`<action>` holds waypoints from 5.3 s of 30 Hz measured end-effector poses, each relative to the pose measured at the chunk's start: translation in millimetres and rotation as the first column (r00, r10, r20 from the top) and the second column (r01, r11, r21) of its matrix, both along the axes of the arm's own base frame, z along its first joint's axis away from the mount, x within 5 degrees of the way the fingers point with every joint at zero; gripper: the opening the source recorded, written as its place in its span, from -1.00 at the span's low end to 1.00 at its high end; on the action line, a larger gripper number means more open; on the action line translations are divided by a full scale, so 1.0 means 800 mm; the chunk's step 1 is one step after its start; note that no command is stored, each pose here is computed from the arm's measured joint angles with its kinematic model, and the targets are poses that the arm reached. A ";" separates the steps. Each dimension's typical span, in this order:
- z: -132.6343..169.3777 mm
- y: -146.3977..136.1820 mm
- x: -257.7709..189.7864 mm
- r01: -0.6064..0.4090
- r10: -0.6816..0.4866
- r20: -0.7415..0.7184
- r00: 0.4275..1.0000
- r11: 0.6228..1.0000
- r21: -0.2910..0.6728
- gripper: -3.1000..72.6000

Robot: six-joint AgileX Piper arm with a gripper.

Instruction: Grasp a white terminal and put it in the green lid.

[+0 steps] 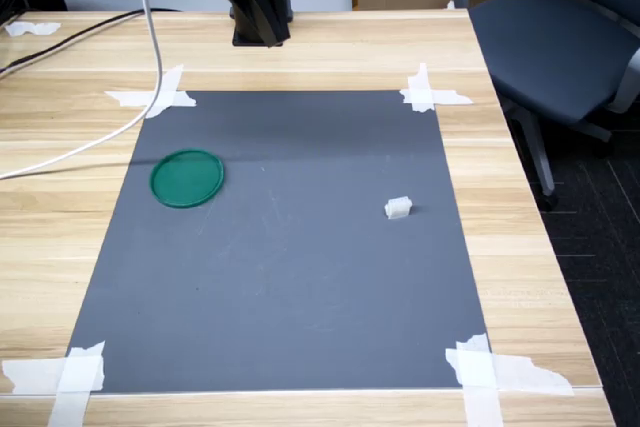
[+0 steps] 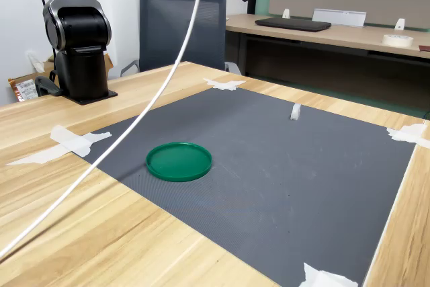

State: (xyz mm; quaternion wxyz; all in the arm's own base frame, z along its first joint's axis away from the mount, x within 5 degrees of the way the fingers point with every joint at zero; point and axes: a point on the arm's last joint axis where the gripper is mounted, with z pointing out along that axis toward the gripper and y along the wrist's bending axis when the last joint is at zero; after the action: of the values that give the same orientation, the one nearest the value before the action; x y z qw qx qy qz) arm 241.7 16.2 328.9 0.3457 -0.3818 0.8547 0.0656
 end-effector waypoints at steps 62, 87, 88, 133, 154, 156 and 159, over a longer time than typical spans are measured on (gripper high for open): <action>-0.031 0.174 0.103 -0.429 0.331 -0.287 0.899 0.798 -0.422 0.70; -0.120 0.215 0.137 -0.607 0.490 -0.359 0.795 0.666 -0.434 0.59; -0.123 0.218 0.137 -0.609 0.487 -0.367 0.793 0.662 -0.436 0.57; -0.158 0.234 0.148 -0.513 0.381 -0.364 0.850 0.756 -0.405 -0.71; 0.038 0.029 0.130 -0.151 0.161 0.021 0.987 0.956 -0.251 -0.71; 0.043 0.009 0.123 -0.119 0.127 0.015 0.992 0.962 -0.246 -0.71; 0.039 -0.017 0.108 -0.076 0.077 -0.008 0.997 0.966 -0.247 -0.71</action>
State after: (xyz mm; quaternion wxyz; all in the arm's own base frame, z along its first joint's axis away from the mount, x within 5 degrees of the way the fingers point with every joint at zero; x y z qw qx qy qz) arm 328.4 2.9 360.4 0.2935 -0.4546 0.8405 -0.0286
